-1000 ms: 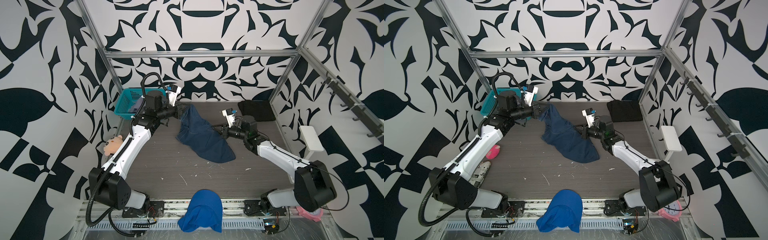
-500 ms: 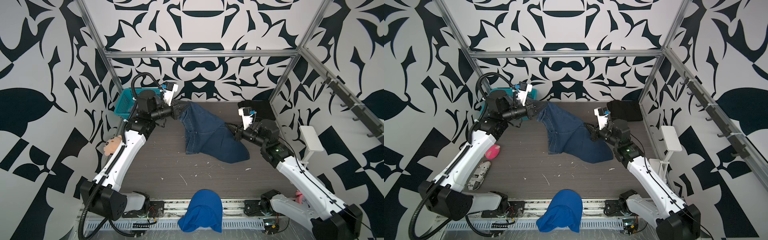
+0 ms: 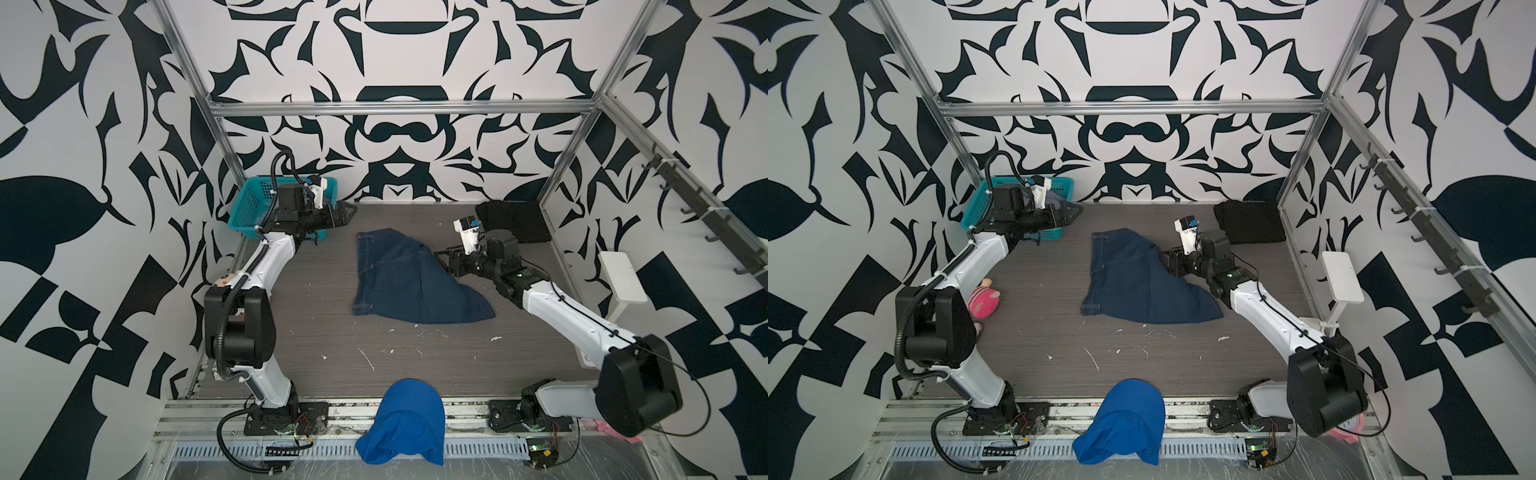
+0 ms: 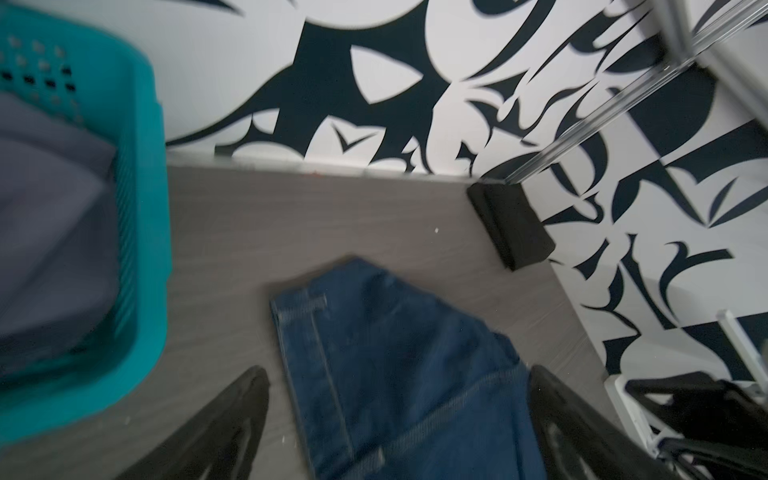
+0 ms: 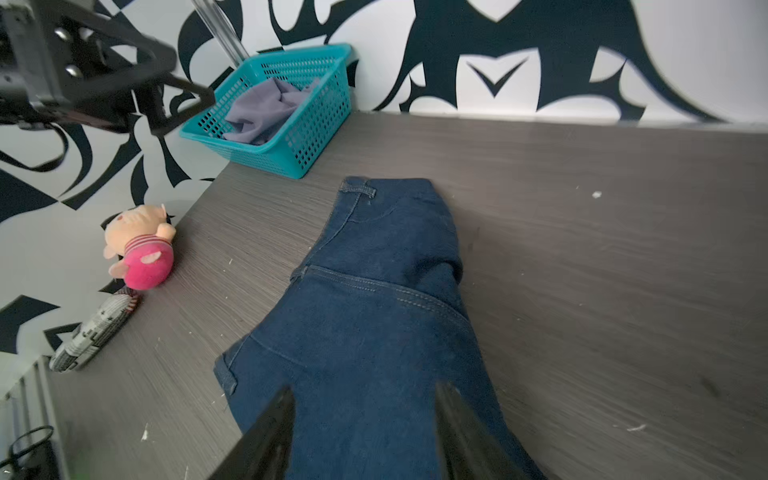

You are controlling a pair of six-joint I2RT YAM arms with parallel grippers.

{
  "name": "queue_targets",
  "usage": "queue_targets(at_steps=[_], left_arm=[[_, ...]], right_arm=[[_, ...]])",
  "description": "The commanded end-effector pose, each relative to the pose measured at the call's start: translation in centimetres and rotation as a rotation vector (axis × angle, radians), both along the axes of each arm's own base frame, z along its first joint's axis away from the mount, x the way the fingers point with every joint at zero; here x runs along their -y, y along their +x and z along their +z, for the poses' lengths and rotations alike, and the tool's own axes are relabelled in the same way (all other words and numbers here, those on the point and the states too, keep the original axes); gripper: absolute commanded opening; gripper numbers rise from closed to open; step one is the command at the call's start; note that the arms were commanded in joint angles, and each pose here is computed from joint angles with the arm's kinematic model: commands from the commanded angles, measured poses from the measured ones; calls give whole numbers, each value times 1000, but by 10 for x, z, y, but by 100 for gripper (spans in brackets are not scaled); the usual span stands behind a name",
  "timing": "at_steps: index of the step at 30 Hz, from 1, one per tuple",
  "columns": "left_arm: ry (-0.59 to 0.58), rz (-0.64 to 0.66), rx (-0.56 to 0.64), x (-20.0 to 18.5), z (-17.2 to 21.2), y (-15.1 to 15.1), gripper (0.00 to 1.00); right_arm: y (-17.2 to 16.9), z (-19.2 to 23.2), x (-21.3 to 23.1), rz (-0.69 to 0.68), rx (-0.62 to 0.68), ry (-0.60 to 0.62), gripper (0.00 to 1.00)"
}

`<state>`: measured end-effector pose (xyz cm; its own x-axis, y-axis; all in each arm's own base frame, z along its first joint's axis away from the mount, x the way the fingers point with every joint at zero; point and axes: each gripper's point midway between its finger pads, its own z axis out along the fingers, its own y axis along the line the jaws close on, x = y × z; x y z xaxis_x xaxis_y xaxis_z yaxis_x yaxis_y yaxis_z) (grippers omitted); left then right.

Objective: Fold and stack the skirts
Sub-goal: 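Lay the denim skirt flat on the table with both grippers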

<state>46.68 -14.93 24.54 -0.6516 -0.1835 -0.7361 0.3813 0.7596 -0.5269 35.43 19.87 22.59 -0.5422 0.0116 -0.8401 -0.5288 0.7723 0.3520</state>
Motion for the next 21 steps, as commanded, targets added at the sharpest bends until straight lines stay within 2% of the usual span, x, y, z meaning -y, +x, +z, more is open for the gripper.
queue_targets(at_steps=[1,4,6,8,10,12,14,16,19,21], left_arm=[[62,47,94,-1,32,-46,99],[120,83,62,2,19,-84,99],[206,133,-59,-3,-8,-110,98],[257,193,-220,-14,-44,-133,89],[252,221,-344,-15,-78,-154,86],[227,202,-411,-3,-107,-174,86],[211,197,-451,6,-128,-186,87],[136,169,-483,18,-142,-192,87],[58,113,-416,31,-155,-188,86],[59,91,-375,34,-168,-185,84]], right_arm=[[-21,34,18,-25,120,-49,65],[-28,24,38,-117,84,-88,66],[-25,11,55,-229,11,-96,66],[-23,-8,69,-324,-72,-96,65],[-27,-33,78,-385,-160,-89,65],[-32,-60,96,-463,-257,-64,65],[-40,-85,119,-555,-347,-24,65],[-47,-101,142,-643,-400,29,65],[-56,-115,165,-719,-441,85,65],[-59,-124,175,-745,-474,106,65]])
